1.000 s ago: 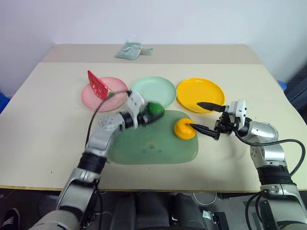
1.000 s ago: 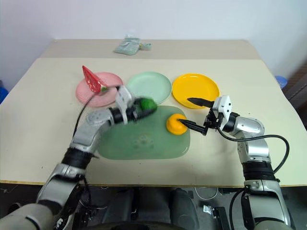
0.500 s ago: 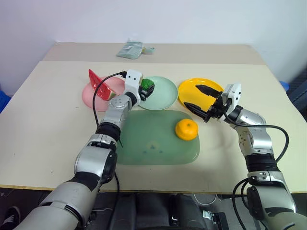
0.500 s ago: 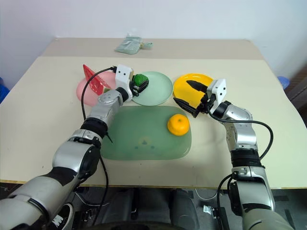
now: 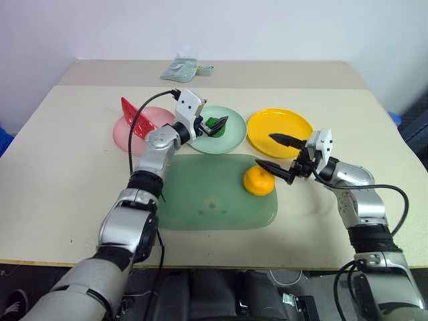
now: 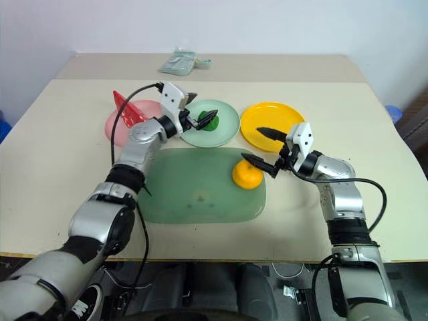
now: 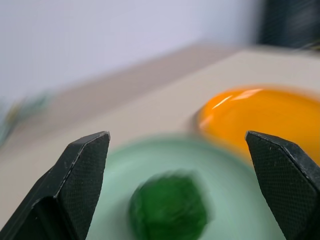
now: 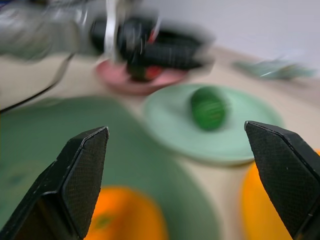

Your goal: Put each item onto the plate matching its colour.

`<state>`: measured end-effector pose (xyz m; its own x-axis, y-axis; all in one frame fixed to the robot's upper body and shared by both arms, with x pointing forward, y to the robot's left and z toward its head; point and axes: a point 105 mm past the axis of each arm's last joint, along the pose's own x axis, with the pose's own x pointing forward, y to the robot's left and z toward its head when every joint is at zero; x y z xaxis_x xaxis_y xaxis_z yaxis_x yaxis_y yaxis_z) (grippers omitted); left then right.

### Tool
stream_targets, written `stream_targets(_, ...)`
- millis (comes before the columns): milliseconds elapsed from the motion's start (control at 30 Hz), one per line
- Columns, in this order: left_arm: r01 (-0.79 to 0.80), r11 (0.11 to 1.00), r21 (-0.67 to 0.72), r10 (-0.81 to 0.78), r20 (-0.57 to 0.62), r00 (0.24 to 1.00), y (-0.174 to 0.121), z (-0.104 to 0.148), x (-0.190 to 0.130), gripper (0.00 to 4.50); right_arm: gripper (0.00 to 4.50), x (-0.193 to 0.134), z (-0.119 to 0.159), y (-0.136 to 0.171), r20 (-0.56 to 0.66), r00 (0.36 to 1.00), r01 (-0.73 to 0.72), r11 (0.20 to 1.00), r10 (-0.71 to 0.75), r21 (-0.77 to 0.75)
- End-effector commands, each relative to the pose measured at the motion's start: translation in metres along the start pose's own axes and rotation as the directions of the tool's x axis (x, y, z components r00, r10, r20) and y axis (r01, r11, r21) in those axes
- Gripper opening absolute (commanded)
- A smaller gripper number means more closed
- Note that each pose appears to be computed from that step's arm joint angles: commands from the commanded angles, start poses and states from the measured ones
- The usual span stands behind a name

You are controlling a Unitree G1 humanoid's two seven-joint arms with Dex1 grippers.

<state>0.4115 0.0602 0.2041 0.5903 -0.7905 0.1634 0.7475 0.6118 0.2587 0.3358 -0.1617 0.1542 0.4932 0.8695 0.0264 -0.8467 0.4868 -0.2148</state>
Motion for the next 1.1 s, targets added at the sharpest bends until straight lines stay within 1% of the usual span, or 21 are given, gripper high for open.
stream_targets(33, 0.208, 0.978, -0.03, -0.206, 0.043, 0.978, -0.03, 0.023, -0.027, 4.44, 4.5, 0.0, 0.011, 0.004, -0.01, 0.999, -0.049, 0.998, 0.048, -0.041)
stream_targets(100, 0.302, 0.95, -0.081, -0.302, 0.009, 0.953, -0.04, 0.022, -0.059, 4.44, 4.5, -0.001, 0.001, 0.007, -0.076, 0.994, -0.077, 0.996, 0.073, -0.048)
stream_targets(133, 0.337, 0.931, -0.142, -0.345, -0.032, 0.938, -0.044, 0.017, -0.076, 4.44, 4.5, -0.002, -0.007, 0.01, -0.121, 0.989, -0.092, 0.994, 0.086, -0.05)
stream_targets(167, 0.352, 0.921, -0.165, -0.366, -0.064, 0.928, -0.046, 0.013, -0.09, 4.44, 4.5, -0.003, -0.015, 0.01, -0.157, 0.984, -0.098, 0.993, 0.087, -0.063)
stream_targets(233, 0.357, 0.917, -0.178, -0.38, -0.12, 0.917, -0.046, 0.007, -0.111, 4.44, 4.5, -0.004, -0.021, 0.01, -0.169, 0.982, -0.094, 0.994, 0.083, -0.057)
stream_targets(333, 0.347, 0.915, -0.205, -0.381, -0.158, 0.911, -0.046, 0.006, -0.134, 4.44, 4.5, -0.002, -0.025, 0.008, -0.173, 0.982, -0.079, 0.995, 0.068, -0.054)
stream_targets(400, 0.36, 0.921, -0.147, -0.381, -0.154, 0.912, -0.049, 0.011, -0.144, 4.44, 4.5, -0.001, -0.031, 0.004, -0.202, 0.978, -0.057, 0.996, 0.043, -0.066)
stream_targets(467, 0.361, 0.928, -0.094, -0.372, -0.145, 0.917, -0.051, 0.015, -0.149, 4.44, 4.5, -0.002, -0.034, 0.001, -0.215, 0.976, -0.046, 0.996, 0.03, -0.07)
stream_targets(567, 0.335, 0.933, -0.129, -0.353, -0.153, 0.923, -0.052, 0.01, -0.159, 4.44, 4.5, -0.002, -0.034, 0.003, -0.206, 0.977, -0.07, 0.997, 0.062, -0.03)
stream_targets(767, 0.299, 0.947, -0.117, -0.316, -0.166, 0.934, -0.051, 0.006, -0.165, 4.44, 4.5, -0.002, -0.038, 0.003, -0.218, 0.973, -0.082, 0.997, 0.078, -0.008)
stream_targets(800, 0.295, 0.948, -0.121, -0.312, -0.163, 0.936, -0.05, 0.006, -0.165, 4.5, 3.95, -0.002, -0.039, 0.002, -0.219, 0.973, -0.074, 0.997, 0.074, 0.005)
stream_targets(867, 0.276, 0.952, -0.134, -0.294, -0.145, 0.945, -0.047, 0.008, -0.164, 4.5, 3.38, -0.001, -0.038, 0.001, -0.213, 0.975, -0.07, 0.998, 0.069, 0.002)
stream_targets(900, 0.265, 0.954, -0.141, -0.284, -0.139, 0.949, -0.045, 0.009, -0.164, 4.5, 3.17, 0.0, -0.035, 0.0, -0.197, 0.979, -0.062, 0.998, 0.062, 0.005)
stream_targets(933, 0.252, 0.958, -0.138, -0.27, -0.137, 0.953, -0.043, 0.009, -0.163, 4.5, 3.13, 0.002, -0.031, -0.003, -0.179, 0.983, -0.046, 0.999, 0.045, -0.004)
stream_targets(1000, 0.221, 0.966, -0.134, -0.238, -0.13, 0.962, -0.037, 0.009, -0.16, 4.5, 3.13, 0.006, -0.018, -0.016, -0.109, 0.994, 0.029, 1.0, -0.03, -0.011)
stream_targets(1100, 0.175, 0.977, -0.121, -0.188, -0.105, 0.977, -0.03, 0.012, -0.151, 4.5, 3.13, 0.01, -0.001, -0.04, -0.03, 0.987, 0.156, 0.987, -0.158, -0.038)
